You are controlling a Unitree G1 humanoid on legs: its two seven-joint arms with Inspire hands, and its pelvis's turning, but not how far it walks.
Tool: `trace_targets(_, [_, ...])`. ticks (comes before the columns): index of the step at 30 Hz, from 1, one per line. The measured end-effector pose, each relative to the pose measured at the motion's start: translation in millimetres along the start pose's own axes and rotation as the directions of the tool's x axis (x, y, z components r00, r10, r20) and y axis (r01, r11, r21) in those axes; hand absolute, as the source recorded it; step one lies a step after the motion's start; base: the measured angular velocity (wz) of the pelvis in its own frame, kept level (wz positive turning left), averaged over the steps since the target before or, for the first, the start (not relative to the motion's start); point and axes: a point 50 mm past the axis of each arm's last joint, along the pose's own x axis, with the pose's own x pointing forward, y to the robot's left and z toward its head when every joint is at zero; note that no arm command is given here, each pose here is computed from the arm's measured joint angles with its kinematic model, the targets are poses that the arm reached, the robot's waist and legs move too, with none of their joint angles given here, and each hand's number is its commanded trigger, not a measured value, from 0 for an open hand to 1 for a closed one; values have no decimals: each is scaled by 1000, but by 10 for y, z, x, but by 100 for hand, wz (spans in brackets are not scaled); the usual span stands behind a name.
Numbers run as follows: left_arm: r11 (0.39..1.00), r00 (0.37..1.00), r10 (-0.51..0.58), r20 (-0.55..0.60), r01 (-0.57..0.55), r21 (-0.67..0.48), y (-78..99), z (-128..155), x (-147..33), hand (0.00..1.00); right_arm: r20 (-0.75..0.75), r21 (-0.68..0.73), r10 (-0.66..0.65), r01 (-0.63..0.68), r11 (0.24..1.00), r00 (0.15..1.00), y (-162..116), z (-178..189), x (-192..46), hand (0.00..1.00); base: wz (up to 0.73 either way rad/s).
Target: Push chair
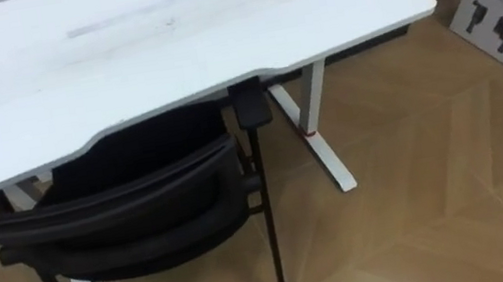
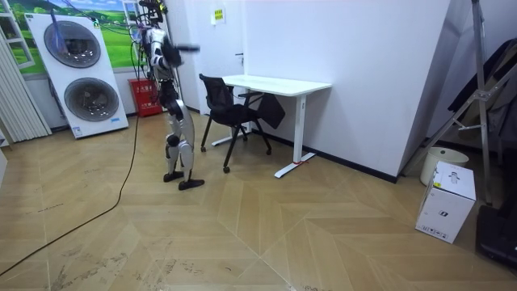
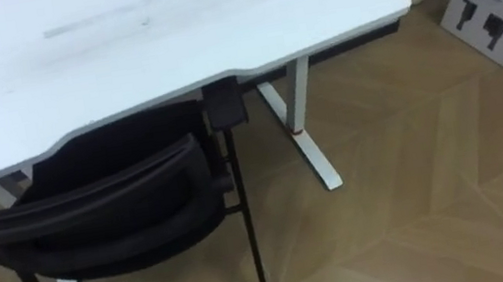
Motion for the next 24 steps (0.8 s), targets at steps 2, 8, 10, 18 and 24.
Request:
trace_targets(2, [994, 992, 16, -124, -2, 108, 176, -373, -95, 0, -191, -56, -84, 75, 996, 978, -374, -452, -54, 0, 5])
trace_targets(8, [885, 831, 223, -510, 47, 463, 1260, -1459, -697, 0, -597, -346, -310, 111, 932, 740, -1529, -1581, -836, 0, 2])
trace_targets(10, [834, 750, 294, -592, 100, 542, 1602, -1643, -944, 0, -672, -435, -366, 57, 899, 643, -1821, -1776, -1167, 0, 7])
trace_targets(18, [659, 478, 308, -822, 516, 547, 2068, -1977, -1839, 0, -847, -509, -276, -542, 669, 454, -1920, -2118, -1868, 0, 10])
trace_targets(24, [481, 351, 112, -930, 799, 360, 1667, -2110, -2028, 0, -934, -339, -101, -767, 545, 342, -1418, -2306, -2111, 0, 10])
